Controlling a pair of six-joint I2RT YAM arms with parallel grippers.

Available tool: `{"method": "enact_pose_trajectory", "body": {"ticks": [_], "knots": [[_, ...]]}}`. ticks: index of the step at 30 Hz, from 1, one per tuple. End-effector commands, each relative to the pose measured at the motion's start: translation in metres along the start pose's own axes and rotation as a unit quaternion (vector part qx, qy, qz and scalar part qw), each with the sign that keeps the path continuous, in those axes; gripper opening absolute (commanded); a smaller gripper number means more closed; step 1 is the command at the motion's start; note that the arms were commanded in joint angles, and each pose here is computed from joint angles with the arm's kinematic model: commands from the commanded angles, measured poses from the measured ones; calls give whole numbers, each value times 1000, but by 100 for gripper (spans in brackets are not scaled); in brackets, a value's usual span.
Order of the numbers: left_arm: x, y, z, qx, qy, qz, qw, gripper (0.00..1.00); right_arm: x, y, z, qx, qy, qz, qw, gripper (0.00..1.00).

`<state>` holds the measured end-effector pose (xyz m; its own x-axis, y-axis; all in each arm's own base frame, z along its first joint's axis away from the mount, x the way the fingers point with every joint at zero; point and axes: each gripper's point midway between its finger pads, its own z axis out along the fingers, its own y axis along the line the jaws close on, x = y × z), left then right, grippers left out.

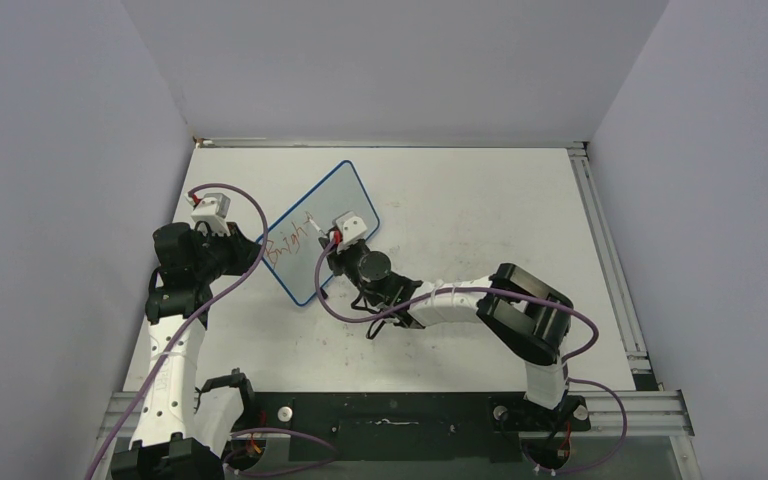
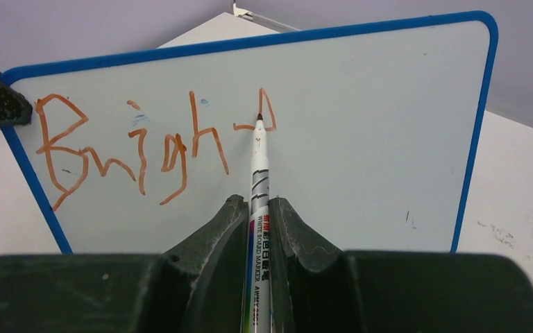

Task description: Write a sentence on the whiteboard

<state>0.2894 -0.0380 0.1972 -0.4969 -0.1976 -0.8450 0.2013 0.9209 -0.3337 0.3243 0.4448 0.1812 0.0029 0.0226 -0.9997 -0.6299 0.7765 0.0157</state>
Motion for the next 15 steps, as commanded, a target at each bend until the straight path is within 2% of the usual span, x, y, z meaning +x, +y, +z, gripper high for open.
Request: {"method": "enact_pose_trajectory", "body": {"ticks": [1,15], "knots": [[3,-1,-2,2,6,4,1000,0,8,13,-9,-19,11,10,1000,5],[2,-1,-3,0,3,5,1000,0,22,6,-17,1,29,5,1000,5]]}}
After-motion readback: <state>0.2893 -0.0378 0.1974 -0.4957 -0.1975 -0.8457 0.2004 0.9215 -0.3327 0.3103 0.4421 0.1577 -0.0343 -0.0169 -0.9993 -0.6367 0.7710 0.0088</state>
